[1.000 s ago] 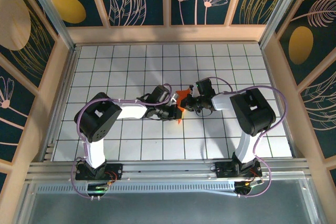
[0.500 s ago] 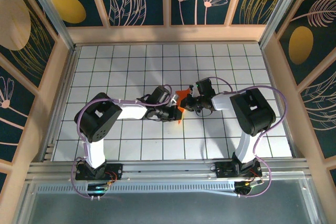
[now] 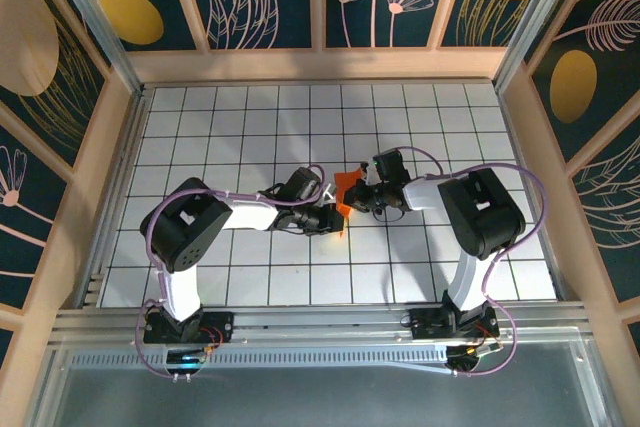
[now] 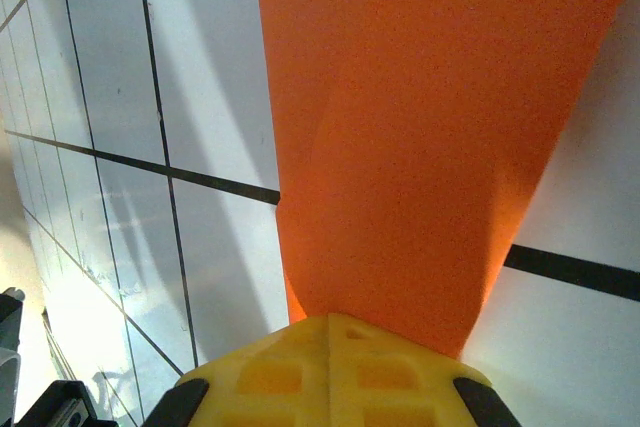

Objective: Fold a paper plane with a square sheet of paper (fold left side to right side)

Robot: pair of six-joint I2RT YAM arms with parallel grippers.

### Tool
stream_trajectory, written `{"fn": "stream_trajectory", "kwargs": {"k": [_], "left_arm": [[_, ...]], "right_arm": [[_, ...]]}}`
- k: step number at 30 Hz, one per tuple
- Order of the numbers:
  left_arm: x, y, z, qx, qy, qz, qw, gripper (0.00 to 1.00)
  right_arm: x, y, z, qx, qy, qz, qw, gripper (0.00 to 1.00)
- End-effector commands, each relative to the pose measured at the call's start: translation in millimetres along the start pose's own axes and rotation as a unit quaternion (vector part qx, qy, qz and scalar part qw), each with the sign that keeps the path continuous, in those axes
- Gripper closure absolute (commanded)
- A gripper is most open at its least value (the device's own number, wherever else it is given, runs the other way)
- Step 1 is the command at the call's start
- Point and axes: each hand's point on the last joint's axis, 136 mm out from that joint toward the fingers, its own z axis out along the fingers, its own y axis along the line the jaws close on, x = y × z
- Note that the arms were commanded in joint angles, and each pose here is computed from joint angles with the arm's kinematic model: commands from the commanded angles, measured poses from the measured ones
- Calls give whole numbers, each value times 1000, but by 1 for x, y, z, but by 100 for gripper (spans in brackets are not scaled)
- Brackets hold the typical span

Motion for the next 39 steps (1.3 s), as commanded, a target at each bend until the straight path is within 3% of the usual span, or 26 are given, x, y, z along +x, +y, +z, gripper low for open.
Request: {"fn": "stream_trajectory", "kwargs": {"k": [1,7,39], "left_arm": [[0,-16,-6,23,-6,9,1000,94],[-8,-30,-13,33,-19,20,999,94],[7,1,14,5,15,1,1000,94]], "right_arm": [[25,-54,10,94,27,32,995,100],[26,-54,10,94,28,32,995,100],[27,-57,12,96,32,33,994,100]]}}
